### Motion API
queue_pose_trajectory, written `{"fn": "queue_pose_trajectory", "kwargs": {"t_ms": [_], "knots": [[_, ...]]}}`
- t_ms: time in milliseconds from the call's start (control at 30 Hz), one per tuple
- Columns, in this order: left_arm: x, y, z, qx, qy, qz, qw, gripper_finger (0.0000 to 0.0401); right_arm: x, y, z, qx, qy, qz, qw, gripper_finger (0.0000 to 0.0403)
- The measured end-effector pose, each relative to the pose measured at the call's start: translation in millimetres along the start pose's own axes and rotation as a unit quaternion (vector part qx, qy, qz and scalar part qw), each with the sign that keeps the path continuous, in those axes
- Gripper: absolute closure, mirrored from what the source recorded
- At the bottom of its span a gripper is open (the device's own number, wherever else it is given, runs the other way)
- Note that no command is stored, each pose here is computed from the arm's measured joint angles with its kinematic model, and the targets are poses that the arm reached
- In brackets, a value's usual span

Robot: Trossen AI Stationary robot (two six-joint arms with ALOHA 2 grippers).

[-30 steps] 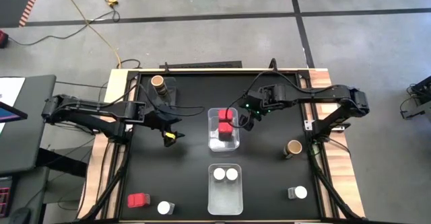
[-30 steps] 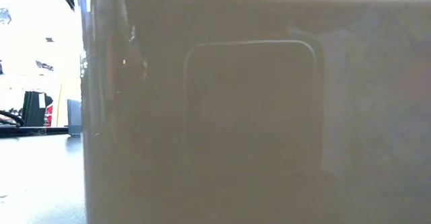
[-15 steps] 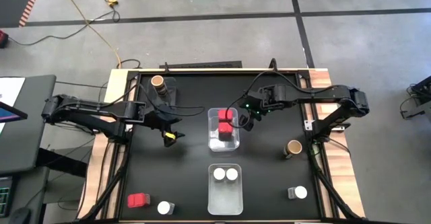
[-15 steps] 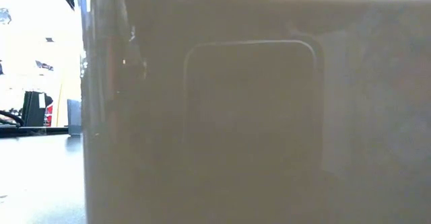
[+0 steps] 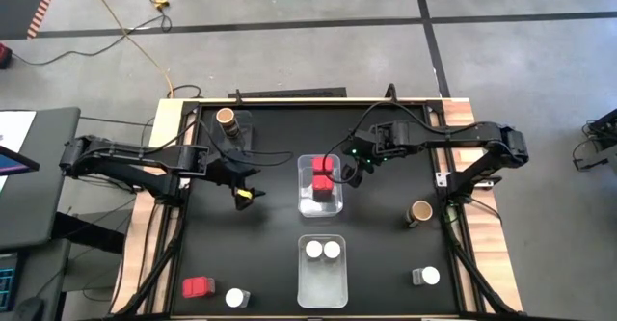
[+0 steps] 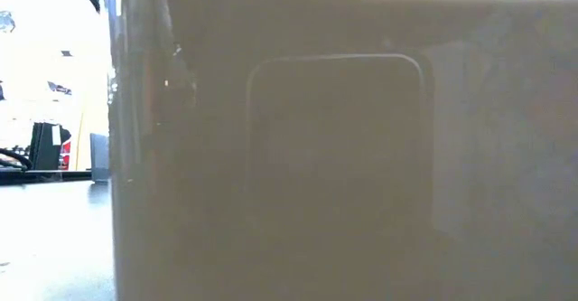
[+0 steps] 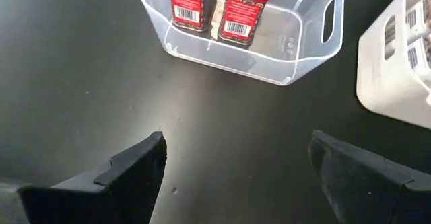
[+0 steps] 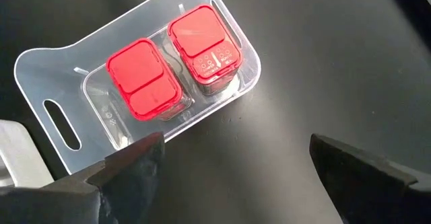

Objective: Sort spices by type
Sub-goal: Put the white seasoning bottle into the white bin

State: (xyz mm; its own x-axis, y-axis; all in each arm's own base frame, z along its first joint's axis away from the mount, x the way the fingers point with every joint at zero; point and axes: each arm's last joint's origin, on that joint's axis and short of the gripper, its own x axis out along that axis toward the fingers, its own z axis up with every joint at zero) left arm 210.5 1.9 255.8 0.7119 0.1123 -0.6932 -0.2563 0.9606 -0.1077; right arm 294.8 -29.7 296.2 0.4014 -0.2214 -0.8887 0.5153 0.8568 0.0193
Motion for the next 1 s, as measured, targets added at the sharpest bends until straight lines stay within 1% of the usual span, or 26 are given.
{"fn": "queue_pose_trajectory", "kwargs": {"t_ms": [133, 233, 333, 433, 567, 667, 767, 867, 1000], "knots": [[0, 0, 0, -0.024, 0.000, 0.000, 1.000, 0.0053, 0, 0, -1, 0.032, 0.005, -0.002, 0.999, 0.0005], [0, 0, 0, -0.035, 0.000, 0.000, 0.999, 0.0053, 0, -1, -6, 0.083, 0.024, -0.012, 0.996, 0.0005], [0, 0, 0, -0.052, -0.002, 0.008, 0.999, 0.0053, -2, 2, -11, 0.112, 0.041, -0.020, 0.993, 0.0005], [-2, -1, 1, -0.052, -0.001, 0.015, 0.999, 0.0053, -4, 12, -16, 0.104, 0.036, -0.019, 0.994, 0.0005], [-15, -11, 10, -0.035, -0.002, 0.030, 0.999, 0.0062, -7, 26, -23, 0.088, 0.027, -0.023, 0.995, 0.0005], [-27, -18, 16, -0.035, -0.005, 0.041, 0.999, 0.0069, -5, 30, -36, 0.094, 0.028, -0.050, 0.994, 0.0010], [-36, -24, 20, -0.055, -0.004, 0.037, 0.998, 0.0072, -4, 29, -49, 0.092, 0.043, -0.071, 0.992, 0.0015], [-40, -29, 17, -0.087, 0.010, 0.044, 0.995, 0.0072, -2, 25, -60, 0.094, 0.048, -0.075, 0.992, 0.0018], [-40, -42, 15, -0.122, 0.022, 0.059, 0.990, 0.0072, -4, 12, -80, 0.103, 0.046, -0.074, 0.991, 0.0019]]}}
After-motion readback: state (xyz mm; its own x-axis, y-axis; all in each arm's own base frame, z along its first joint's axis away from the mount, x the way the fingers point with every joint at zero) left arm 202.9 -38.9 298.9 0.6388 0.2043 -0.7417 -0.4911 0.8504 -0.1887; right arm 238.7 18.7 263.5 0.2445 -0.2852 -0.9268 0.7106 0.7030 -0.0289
